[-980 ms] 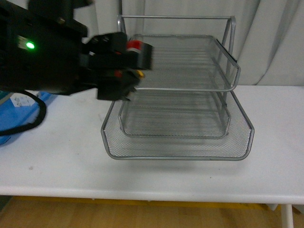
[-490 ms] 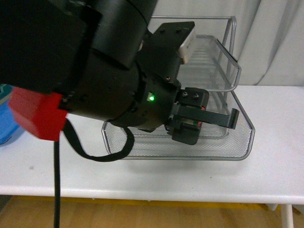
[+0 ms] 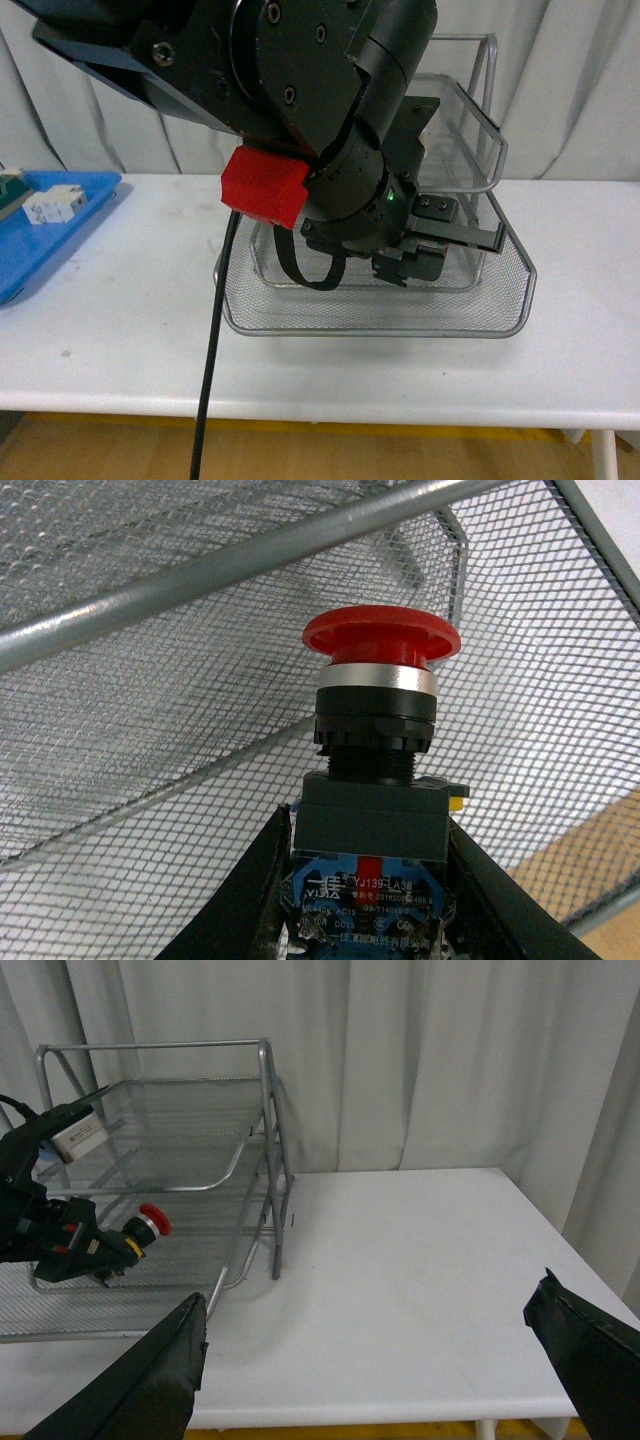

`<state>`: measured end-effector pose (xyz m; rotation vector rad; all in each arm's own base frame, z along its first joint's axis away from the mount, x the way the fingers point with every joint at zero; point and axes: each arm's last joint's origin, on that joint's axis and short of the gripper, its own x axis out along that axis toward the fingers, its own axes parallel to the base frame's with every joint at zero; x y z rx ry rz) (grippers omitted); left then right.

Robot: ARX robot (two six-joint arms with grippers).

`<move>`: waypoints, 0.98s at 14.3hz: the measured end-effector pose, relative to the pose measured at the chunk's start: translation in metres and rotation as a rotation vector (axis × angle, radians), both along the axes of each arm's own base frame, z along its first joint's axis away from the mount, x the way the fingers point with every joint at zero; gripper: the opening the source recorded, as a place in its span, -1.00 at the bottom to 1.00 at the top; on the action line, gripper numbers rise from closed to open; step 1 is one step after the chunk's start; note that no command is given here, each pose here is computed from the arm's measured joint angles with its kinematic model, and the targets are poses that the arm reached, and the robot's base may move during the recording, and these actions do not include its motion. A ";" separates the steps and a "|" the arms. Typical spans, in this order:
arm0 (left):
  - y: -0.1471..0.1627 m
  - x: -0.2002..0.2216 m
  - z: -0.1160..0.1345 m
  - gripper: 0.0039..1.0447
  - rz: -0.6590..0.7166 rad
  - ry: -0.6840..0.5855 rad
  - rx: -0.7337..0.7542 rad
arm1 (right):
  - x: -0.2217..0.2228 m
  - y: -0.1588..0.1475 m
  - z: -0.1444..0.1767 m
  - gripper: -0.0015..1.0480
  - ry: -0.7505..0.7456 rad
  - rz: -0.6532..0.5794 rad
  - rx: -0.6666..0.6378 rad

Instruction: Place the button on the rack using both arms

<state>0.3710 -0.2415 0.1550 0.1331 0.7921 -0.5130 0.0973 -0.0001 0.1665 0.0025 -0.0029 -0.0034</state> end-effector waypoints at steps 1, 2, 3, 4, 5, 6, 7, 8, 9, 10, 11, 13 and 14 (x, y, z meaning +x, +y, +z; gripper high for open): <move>-0.001 0.006 -0.002 -0.31 0.009 0.021 0.009 | 0.000 0.000 0.000 0.87 0.000 0.000 0.000; 0.000 0.014 -0.002 0.00 0.038 0.025 -0.008 | 0.000 0.000 0.000 0.87 0.000 0.000 0.000; -0.001 0.016 0.001 0.24 0.046 0.020 -0.051 | 0.000 0.000 0.000 0.87 0.000 0.000 0.000; 0.000 0.016 0.003 0.41 0.053 0.008 -0.058 | 0.000 0.000 0.000 0.87 0.000 0.000 0.000; 0.001 0.014 0.006 0.62 0.057 -0.004 -0.066 | 0.000 0.000 0.000 0.87 0.000 0.000 0.000; 0.004 0.005 0.013 0.89 0.052 -0.022 -0.081 | 0.000 0.000 0.000 0.87 0.000 0.000 0.000; 0.006 -0.002 0.020 0.89 0.041 -0.042 -0.100 | 0.000 0.000 0.000 0.87 0.000 0.000 0.000; 0.013 -0.015 0.037 0.87 0.031 -0.092 -0.140 | 0.000 0.000 0.000 0.87 0.000 0.000 0.000; 0.022 -0.030 0.055 0.88 0.011 -0.147 -0.193 | 0.000 0.000 0.000 0.87 0.000 0.000 0.000; 0.031 -0.044 0.069 0.88 -0.003 -0.207 -0.229 | 0.000 0.000 0.000 0.87 0.000 0.000 0.000; 0.050 -0.068 0.082 0.88 -0.013 -0.276 -0.267 | 0.000 0.000 0.000 0.87 0.000 0.000 0.000; 0.078 -0.094 0.091 0.88 -0.002 -0.322 -0.275 | 0.000 0.000 0.000 0.87 0.000 0.000 0.000; 0.093 -0.108 0.093 0.85 0.033 -0.387 -0.275 | 0.000 0.000 0.000 0.87 0.000 0.000 0.000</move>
